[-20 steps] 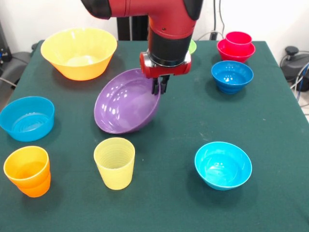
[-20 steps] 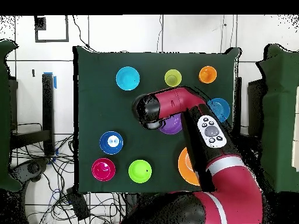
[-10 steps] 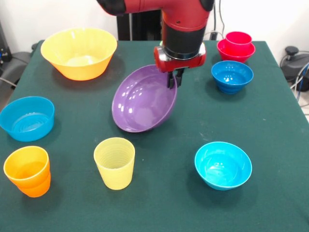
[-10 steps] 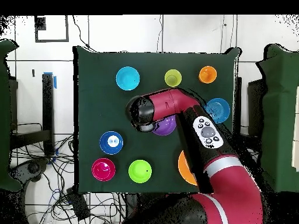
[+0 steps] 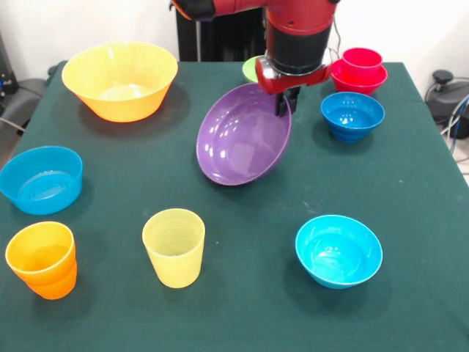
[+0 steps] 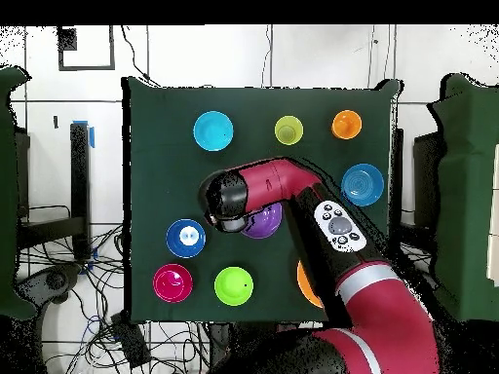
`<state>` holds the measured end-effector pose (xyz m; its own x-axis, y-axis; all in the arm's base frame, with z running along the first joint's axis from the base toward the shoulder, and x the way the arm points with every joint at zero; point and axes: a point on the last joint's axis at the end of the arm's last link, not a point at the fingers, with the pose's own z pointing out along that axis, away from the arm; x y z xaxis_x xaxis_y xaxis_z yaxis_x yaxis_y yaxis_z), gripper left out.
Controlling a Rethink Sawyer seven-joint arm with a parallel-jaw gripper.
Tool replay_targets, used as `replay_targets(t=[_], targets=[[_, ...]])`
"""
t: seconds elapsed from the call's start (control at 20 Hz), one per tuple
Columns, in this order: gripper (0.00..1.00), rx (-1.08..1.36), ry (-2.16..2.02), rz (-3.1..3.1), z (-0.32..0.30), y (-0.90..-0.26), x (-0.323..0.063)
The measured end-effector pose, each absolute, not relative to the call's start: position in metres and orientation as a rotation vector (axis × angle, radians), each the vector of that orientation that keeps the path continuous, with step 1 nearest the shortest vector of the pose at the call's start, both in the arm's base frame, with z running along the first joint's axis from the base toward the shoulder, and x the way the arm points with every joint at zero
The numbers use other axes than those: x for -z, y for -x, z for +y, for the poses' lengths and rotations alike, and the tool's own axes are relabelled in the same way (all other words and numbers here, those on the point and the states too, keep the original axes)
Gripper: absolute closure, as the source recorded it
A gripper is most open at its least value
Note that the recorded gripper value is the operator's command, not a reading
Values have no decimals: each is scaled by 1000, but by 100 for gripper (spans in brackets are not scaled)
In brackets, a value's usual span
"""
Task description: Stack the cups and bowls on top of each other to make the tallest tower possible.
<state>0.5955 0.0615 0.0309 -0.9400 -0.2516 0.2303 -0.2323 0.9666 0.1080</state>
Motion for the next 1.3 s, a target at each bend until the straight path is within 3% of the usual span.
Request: replay_targets(t=[1.3], targets=[[100, 69, -506, -2824, 122, -582, -73]])
